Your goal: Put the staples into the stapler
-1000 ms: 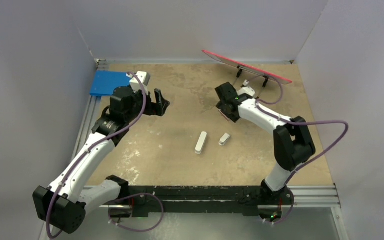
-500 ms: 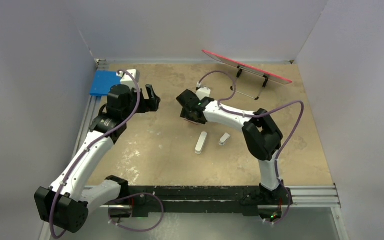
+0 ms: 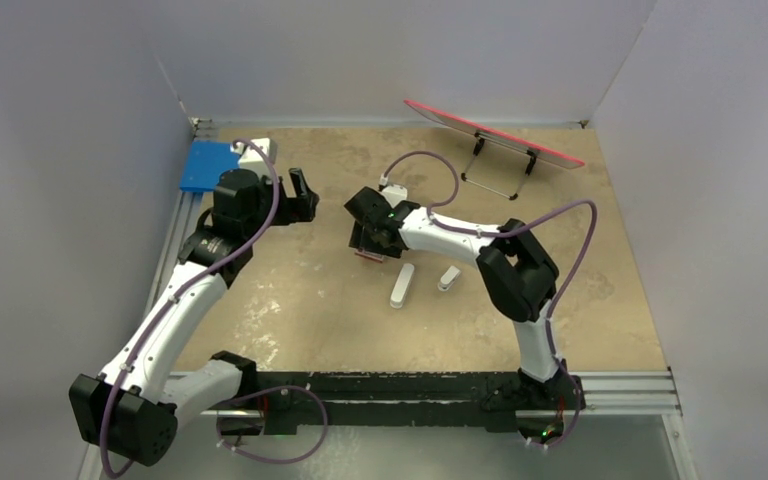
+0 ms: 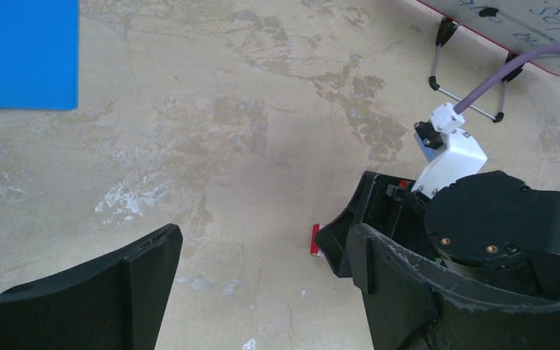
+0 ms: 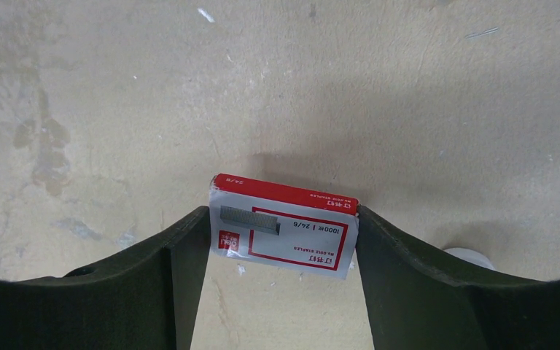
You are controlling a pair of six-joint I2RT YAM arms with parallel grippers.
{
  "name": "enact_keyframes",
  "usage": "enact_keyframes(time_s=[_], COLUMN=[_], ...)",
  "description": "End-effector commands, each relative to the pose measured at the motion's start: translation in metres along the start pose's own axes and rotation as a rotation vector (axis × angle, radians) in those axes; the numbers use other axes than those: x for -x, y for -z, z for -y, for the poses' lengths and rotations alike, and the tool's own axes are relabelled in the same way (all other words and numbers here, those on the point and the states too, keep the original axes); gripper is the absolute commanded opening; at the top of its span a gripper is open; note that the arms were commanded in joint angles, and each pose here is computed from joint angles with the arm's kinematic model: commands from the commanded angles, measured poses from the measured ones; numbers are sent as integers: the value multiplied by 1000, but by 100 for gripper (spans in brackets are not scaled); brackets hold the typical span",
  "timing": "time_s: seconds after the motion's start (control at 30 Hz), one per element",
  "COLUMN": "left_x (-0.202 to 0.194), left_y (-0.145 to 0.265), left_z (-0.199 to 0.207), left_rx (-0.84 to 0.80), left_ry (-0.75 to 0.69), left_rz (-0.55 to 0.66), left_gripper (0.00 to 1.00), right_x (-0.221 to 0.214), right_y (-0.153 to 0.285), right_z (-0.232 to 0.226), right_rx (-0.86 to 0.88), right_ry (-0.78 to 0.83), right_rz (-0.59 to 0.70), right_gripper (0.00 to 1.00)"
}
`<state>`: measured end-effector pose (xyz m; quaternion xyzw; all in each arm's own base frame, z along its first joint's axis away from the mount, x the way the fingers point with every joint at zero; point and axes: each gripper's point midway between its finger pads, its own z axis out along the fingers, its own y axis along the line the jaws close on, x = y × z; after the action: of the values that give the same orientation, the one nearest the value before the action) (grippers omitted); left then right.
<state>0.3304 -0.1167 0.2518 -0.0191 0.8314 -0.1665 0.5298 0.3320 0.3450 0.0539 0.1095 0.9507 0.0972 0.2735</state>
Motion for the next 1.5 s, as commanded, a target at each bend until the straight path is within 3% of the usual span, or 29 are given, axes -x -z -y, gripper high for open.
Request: enact_keyframes(time_s=[0.0,0.3,0.53,0.73,0.87,1.0,1.23,1.47], left_x=[23,16,21,-1,-27,-51,-90,-113], left_y=[3,0,5,2,-5,-13,-36,-53], left_z=[7,13,10,16,18,22,23,0], left_rx=[-20,-57,-45,-87,-168,-240,-267,-154], left_ry=[27,28,40,122,245,357,512,541], left_rz=[58,17,0,-102,-234,-331,-430,-404], left_gripper=[84,84,84,83,80,78,74,51], right_x=[-3,6,59,62,56,39,12,-10], right_y=[-6,6,25,25,18,22,20,7], right_z=[-2,-19,-20,-37,-28,-21,-20,-15], right_rx=[17,127,305,567,586,642,733,755], right_ry=[38,153,341,778,1074,1261,1331,1380], right_rz=[-14,-3,168,223,287,267,238,162], right_gripper=[72,89,86,87,87,87,86,81])
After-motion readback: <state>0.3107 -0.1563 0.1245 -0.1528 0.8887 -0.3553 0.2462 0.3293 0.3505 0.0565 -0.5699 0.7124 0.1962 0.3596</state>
